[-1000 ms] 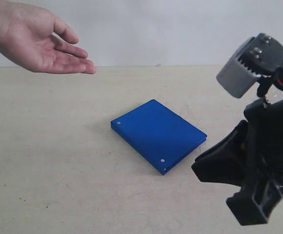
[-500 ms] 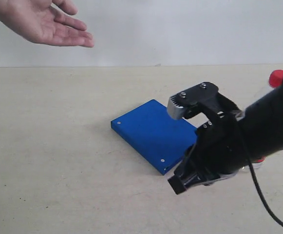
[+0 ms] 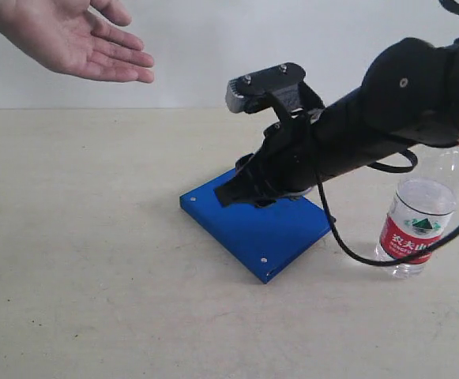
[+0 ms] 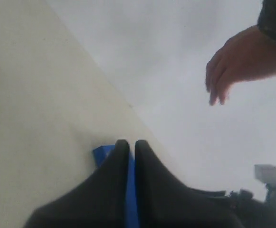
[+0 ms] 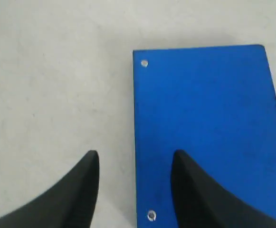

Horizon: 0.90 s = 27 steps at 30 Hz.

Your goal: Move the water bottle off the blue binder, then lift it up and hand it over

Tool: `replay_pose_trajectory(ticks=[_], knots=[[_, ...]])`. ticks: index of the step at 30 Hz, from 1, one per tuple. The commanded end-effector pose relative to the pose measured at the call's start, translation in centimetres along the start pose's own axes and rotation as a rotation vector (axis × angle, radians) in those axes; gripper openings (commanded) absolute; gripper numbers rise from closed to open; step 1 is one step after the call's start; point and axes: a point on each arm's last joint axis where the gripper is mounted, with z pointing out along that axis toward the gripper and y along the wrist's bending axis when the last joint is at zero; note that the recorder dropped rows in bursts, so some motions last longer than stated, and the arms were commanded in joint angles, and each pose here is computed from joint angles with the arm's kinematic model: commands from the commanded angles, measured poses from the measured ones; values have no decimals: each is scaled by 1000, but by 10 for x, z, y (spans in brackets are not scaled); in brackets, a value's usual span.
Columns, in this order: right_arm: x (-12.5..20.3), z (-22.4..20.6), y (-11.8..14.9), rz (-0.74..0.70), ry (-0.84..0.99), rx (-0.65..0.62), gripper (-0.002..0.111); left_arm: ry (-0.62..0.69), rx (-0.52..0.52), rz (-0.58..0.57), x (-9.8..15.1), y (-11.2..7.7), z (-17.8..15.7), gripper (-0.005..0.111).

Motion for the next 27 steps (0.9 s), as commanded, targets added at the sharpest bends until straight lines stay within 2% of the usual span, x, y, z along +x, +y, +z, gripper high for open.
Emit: replay_pose_trajectory(ticks=[1,3,5,7,9,11,12,15,18,19,22,25,27], knots=[[-33,-10,0,39,-114,8,45,-165,80,39,-17,-11,-3,5],[-49,-10,1,73,-144,-3,45,-189,94,201,-22,-19,-6,5],[-61,-7,2,94,-141,-22,45,-175,109,242,-21,-22,-6,5],[-70,-1,3,95,-118,-44,45,-105,89,301,-17,-21,0,5],[-77,8,2,101,-80,-48,45,-6,78,439,-11,-22,6,5],[-82,16,-2,118,-48,-15,44,111,95,558,-6,-27,13,5],[-83,20,-5,148,-34,11,44,155,101,582,-6,-30,17,5],[-87,22,-21,181,4,136,44,228,153,600,-9,-43,32,5],[-82,22,-43,234,73,209,44,264,227,614,-16,-58,54,5],[-78,25,-49,244,112,215,44,311,257,669,-15,-60,62,5],[-60,33,-63,215,297,158,44,449,317,687,-13,-64,91,5],[-43,43,-63,157,467,2,44,601,322,688,-3,-48,124,5],[-38,48,-64,122,507,-16,44,676,319,674,3,-37,143,5]])
